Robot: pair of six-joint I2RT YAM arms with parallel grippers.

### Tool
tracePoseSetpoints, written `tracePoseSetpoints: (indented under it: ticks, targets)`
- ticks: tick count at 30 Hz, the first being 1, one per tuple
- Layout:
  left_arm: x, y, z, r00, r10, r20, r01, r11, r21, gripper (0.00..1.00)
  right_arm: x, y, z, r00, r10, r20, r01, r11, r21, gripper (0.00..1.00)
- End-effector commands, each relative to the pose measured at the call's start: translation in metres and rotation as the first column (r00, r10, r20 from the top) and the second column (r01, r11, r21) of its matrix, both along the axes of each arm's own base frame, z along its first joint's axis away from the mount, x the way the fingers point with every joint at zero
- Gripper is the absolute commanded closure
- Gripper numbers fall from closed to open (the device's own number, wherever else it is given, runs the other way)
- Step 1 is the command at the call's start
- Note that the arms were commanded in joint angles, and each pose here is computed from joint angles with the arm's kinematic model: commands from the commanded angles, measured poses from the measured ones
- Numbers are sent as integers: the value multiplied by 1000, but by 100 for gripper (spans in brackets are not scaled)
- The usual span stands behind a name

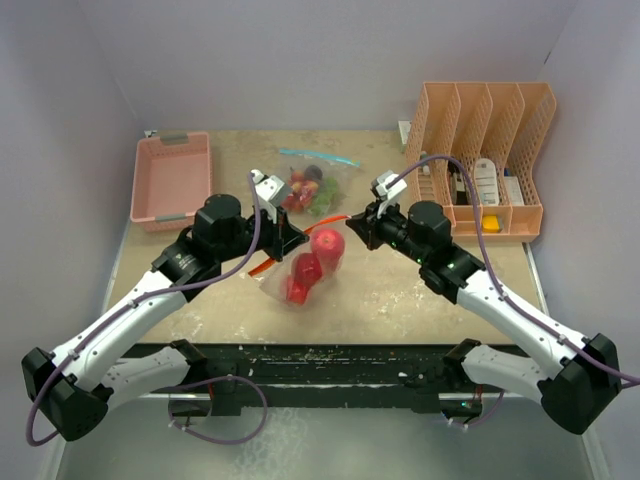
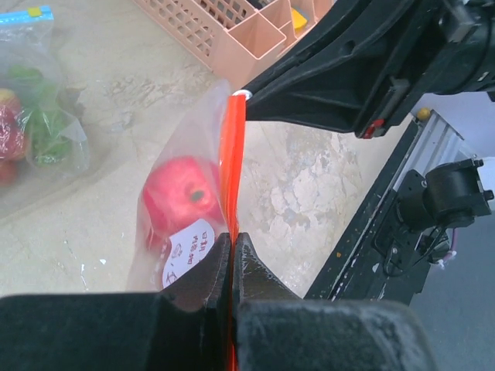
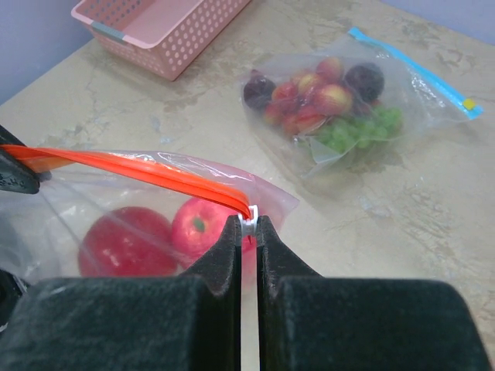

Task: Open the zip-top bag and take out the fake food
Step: Unzip the zipper food storage bag at the center of the board, then open the zipper of the food storage bag at the center of the board.

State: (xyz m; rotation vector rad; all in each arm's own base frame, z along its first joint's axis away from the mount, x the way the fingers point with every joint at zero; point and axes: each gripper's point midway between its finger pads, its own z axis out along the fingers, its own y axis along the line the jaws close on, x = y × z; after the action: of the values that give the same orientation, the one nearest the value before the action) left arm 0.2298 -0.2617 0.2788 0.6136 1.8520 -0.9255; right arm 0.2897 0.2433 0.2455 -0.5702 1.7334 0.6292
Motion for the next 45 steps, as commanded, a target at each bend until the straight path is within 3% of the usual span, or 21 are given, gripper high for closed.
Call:
tracePoseSetpoints:
  ticks: [1,7,9,11,16,21,25,29,32,37,41,43,45]
  targets:
    - [8,0,39,997,31,68,-25,996,-87,100,18,-33,10,984,-174,23,175,983,-58,95]
    - [22,-8,27,998,53,41,-49,995,-88,100,16,-36,52,974,-227,24,224,971,80,41]
    - [29,-2,36,993,99,67,-95,993,-67,100,8,-32,68,980,-199,17,195,971,139,28]
    - [38,6,47,985,147,94,-144,989,-37,100,3,-31,79,982,-187,11,182,966,186,25]
    - [52,21,64,965,237,113,-242,970,34,100,-2,-21,79,989,-145,-28,147,960,239,27]
    - [62,15,23,968,248,41,-251,959,132,100,-13,-7,51,978,-86,-190,148,928,342,33]
    - [67,-3,-8,971,238,-25,-235,969,77,100,-18,-4,33,954,-73,-289,188,901,391,30]
    - [61,-32,-41,982,156,-110,-151,987,53,85,-21,-5,20,933,-71,-353,237,860,453,27]
    - [50,-55,-46,988,63,-140,-63,998,2,67,-18,-6,6,914,-87,-397,281,841,462,26]
    - [30,-75,-33,987,-60,-151,50,996,-73,42,-17,-6,-6,902,-83,-424,318,792,522,29]
    - [23,-75,-17,988,-90,-128,76,991,-111,21,-16,-7,-17,889,-94,-448,338,795,504,34]
    - [22,-74,-15,989,-88,-121,74,991,-111,15,-16,-7,-17,890,-96,-446,339,793,505,43]
    - [23,-74,-19,988,-83,-127,70,992,-105,15,-16,-9,-17,891,-102,-443,344,788,510,65]
